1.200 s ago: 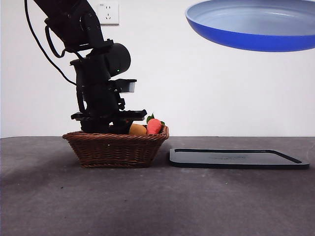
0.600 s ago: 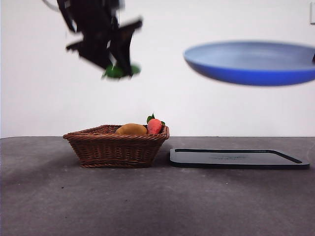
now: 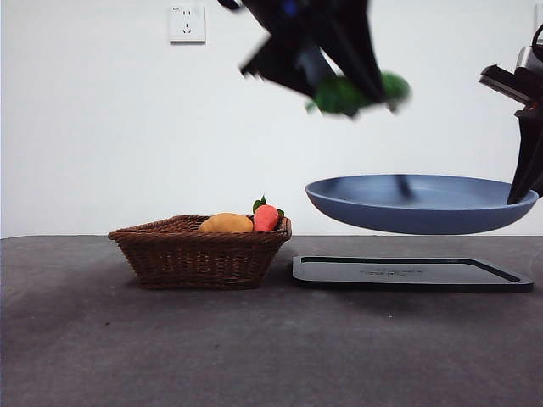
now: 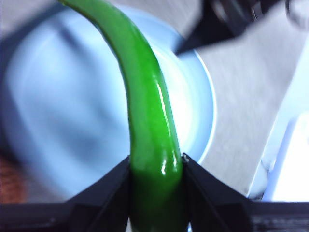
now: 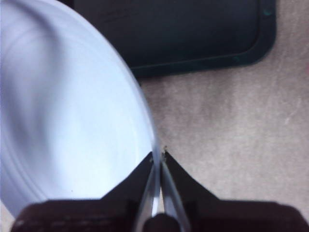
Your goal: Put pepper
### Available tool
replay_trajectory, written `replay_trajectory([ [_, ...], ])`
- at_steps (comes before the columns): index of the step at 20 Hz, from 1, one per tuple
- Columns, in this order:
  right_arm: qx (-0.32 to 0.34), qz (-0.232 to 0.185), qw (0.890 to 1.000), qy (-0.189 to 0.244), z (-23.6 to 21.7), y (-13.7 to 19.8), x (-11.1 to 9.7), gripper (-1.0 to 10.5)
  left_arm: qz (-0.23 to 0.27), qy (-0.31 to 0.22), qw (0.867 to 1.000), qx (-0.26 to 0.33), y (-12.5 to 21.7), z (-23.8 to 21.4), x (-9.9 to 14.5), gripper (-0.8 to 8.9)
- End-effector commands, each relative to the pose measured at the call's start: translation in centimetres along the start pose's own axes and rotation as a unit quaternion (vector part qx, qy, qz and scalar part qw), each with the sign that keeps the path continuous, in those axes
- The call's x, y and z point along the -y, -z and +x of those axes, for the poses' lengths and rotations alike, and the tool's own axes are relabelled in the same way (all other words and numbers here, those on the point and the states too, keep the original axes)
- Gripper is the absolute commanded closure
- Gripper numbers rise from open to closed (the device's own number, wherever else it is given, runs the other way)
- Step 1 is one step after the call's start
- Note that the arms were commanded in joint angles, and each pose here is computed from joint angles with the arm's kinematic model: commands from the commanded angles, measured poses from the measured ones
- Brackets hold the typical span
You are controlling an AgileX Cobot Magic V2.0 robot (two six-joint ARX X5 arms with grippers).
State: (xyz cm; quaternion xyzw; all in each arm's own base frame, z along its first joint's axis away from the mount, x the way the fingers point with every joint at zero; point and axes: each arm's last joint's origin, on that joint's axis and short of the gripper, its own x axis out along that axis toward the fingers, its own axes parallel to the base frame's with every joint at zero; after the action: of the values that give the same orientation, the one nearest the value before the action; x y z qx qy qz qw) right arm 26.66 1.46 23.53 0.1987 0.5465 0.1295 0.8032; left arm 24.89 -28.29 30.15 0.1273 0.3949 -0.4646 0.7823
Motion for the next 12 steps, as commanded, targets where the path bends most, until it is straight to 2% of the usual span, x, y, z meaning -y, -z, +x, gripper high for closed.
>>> replay_trajectory([
  [1, 0.004, 0.002, 1.0, -0.007, 0.0, -0.4, -0.3, 9.4, 0.033, -0.018, 0.999, -0.018, 0.1, 3.2, -0.1, 7.03],
  [6, -0.005, 0.001, 1.0, -0.008, 0.1, -0.2, -0.5, 9.4, 0.039, -0.02, 0.999, -0.018, 0.4, 6.4, -0.5, 7.03],
  [12, -0.005, 0.001, 1.0, -0.008, 0.1, -0.2, -0.5, 9.4, 0.038, -0.013, 0.998, -0.04, 1.0, 7.9, -0.6, 6.99],
])
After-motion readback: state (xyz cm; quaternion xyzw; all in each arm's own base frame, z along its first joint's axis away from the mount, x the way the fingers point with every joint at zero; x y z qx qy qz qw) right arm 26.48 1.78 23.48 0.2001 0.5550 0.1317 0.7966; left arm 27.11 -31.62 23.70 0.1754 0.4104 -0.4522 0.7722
